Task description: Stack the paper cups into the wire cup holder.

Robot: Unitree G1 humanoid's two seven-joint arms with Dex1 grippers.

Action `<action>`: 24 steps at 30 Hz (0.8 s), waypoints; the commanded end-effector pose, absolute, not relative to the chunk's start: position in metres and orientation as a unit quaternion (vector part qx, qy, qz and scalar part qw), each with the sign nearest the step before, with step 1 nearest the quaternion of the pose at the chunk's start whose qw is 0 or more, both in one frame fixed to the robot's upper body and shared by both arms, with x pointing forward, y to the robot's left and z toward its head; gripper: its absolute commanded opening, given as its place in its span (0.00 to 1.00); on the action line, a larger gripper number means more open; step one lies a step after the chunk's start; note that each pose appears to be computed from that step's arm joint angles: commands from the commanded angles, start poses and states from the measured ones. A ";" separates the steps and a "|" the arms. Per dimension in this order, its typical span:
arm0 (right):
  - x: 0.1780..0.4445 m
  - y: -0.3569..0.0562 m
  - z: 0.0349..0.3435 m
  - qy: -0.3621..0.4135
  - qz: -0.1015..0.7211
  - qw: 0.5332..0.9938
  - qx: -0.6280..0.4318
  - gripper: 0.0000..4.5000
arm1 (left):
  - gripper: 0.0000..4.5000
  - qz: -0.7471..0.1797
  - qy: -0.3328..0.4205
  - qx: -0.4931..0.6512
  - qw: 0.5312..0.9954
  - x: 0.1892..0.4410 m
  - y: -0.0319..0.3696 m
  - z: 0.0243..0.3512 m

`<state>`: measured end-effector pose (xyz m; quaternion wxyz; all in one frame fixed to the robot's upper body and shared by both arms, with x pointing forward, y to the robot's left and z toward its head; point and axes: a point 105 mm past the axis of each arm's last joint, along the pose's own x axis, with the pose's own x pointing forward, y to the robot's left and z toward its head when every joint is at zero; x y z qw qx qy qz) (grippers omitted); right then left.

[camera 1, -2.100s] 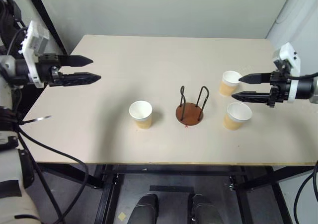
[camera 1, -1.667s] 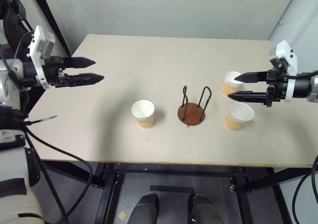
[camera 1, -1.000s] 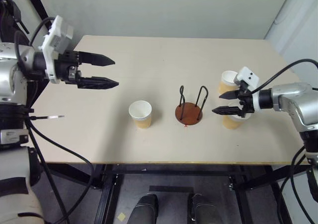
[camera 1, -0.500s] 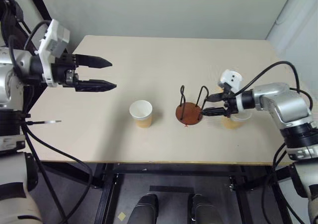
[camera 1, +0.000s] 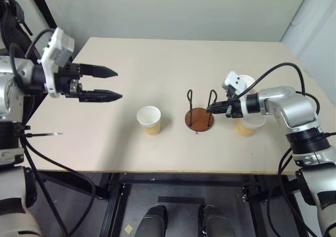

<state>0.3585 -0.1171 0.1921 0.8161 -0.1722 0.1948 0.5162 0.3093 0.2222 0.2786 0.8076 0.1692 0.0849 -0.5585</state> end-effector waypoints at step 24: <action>0.330 -0.095 0.174 0.192 0.589 0.752 -0.224 0.01 | 1.00 -0.545 0.099 0.197 0.809 0.282 0.232 0.290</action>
